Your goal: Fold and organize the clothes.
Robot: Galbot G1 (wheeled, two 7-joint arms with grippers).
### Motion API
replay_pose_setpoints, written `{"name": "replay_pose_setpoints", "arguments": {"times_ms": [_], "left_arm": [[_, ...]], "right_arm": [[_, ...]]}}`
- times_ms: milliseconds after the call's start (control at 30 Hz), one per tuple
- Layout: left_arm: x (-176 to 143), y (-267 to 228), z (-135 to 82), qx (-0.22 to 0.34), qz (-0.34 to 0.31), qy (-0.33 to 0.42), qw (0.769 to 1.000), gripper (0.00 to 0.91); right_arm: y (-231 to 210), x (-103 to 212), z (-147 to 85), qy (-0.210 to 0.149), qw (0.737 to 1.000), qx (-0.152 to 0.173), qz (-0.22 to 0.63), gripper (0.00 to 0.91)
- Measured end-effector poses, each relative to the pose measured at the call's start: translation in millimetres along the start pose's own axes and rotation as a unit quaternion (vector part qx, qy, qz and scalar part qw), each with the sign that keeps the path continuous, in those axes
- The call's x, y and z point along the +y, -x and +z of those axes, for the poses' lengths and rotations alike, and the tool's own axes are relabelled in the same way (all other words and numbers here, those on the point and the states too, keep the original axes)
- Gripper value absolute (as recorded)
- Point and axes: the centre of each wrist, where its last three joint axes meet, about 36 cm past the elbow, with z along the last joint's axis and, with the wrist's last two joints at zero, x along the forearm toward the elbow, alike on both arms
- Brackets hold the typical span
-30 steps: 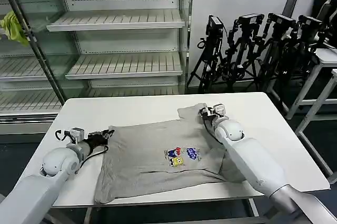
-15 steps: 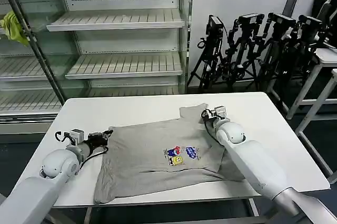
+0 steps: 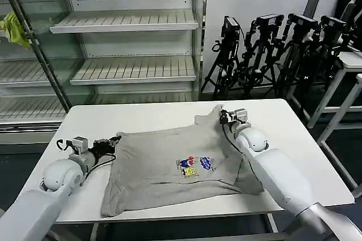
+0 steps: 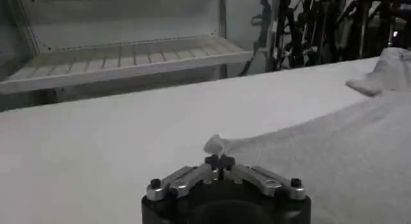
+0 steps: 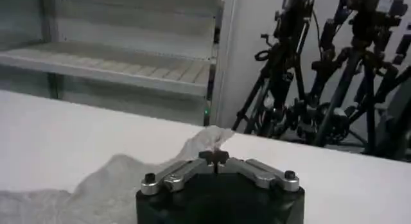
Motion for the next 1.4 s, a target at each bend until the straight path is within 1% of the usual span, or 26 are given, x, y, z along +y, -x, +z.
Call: {"name": "replay_pose_setpoints", "arguments": {"times_ms": [267, 367, 500, 700, 933, 1100, 1367, 1400], "left_arm": [[-1, -26, -4, -0.013, 0.002, 0.006, 1.0, 0.04], [-3, -40, -4, -0.018, 0.004, 0.008, 1.0, 0.05], [-7, -58, -3, -0.022, 0.005, 0.011, 1.0, 0.04], [-22, -83, 2, -0.021, 0.013, 0.016, 1.0, 0.05], [-37, -109, 3, -0.014, 0.028, 0.03, 0.999, 0.04], [-48, -123, 5, -0.004, 0.041, 0.04, 0.998, 0.05], [-62, -136, 17, 0.018, 0.055, 0.047, 0.997, 0.04], [-62, -137, 19, 0.02, 0.056, 0.048, 0.997, 0.05]], "right_arm": [[-32, -7, -4, 0.002, 1.0, -0.018, -0.01, 0.0], [-51, -10, 0, -0.003, 1.0, -0.021, -0.016, 0.0], [-79, -13, 7, -0.011, 0.999, -0.024, -0.025, 0.0], [-122, -21, 15, -0.026, 0.999, -0.03, -0.034, 0.0], [-167, -32, 27, -0.041, 0.998, -0.027, -0.038, 0.0], [-191, -37, 33, -0.051, 0.998, -0.019, -0.038, 0.0], [-213, -35, 42, -0.062, 0.997, -0.006, -0.043, 0.0], [-215, -34, 43, -0.063, 0.997, -0.004, -0.044, 0.0]]}}
